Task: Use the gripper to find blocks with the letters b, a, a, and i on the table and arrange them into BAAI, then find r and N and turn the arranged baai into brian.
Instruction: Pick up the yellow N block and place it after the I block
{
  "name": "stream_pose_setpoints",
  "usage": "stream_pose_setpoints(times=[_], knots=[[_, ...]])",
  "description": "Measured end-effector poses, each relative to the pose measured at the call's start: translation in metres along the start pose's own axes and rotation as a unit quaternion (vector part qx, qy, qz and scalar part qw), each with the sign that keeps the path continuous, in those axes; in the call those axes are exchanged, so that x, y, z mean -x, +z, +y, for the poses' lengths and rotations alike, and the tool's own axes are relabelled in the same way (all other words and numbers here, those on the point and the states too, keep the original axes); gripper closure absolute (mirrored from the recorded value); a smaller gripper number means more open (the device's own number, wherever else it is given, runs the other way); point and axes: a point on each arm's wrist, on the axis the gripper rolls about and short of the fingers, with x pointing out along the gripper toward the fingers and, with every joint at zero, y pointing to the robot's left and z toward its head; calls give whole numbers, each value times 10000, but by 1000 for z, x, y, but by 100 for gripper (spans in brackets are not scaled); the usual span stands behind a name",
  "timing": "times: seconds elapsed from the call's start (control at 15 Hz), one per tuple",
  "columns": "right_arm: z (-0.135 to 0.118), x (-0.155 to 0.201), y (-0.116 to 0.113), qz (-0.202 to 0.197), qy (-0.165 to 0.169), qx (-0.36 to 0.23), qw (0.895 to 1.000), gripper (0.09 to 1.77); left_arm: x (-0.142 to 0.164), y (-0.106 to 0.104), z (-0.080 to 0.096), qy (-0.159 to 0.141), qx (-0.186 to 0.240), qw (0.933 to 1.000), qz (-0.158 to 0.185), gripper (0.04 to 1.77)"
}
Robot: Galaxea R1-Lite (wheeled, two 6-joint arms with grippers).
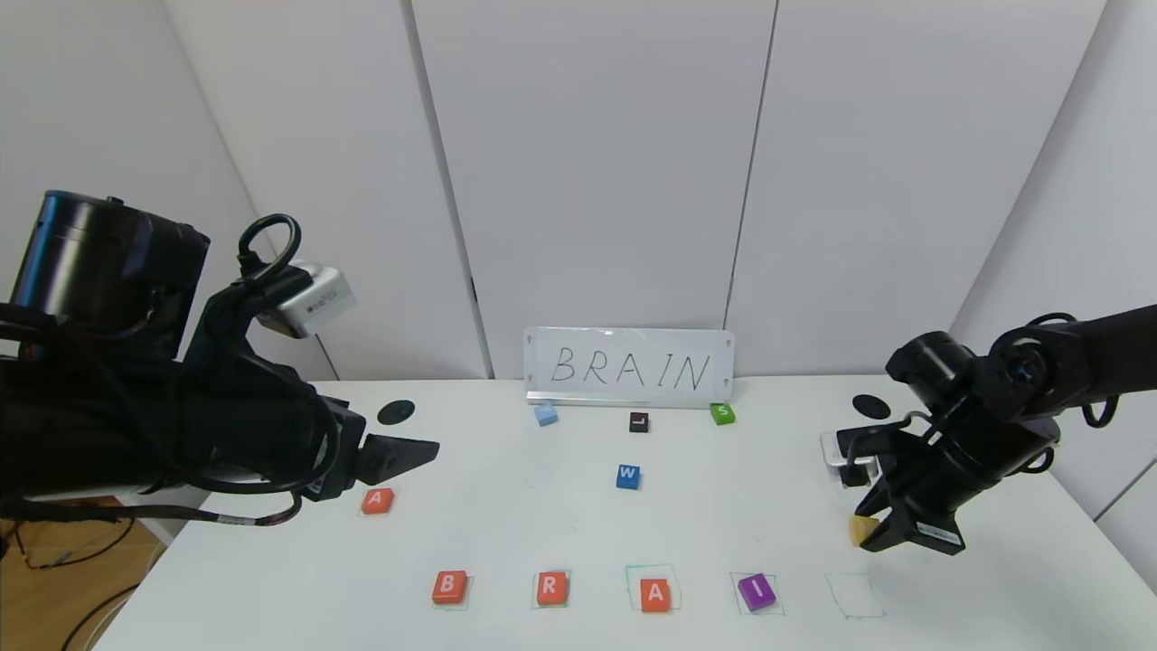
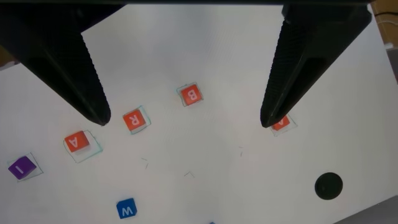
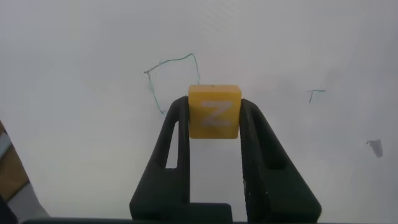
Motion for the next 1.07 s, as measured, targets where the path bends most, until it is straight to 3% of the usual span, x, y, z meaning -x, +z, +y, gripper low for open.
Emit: stream_pose_setpoints(times=[0.47, 0.8, 1.07], knots=[[-3, -24, -24, -23, 384, 951, 9947, 132, 1, -6, -1, -7, -208, 9998, 62, 9], [1, -41, -27, -184, 76, 1189, 9927, 132, -2, -7, -4, -67, -250, 9996, 114, 9], [7, -51, -28, -268, 202, 1162, 9927, 132, -3, -8, -5, -84, -251, 9995, 142, 9]])
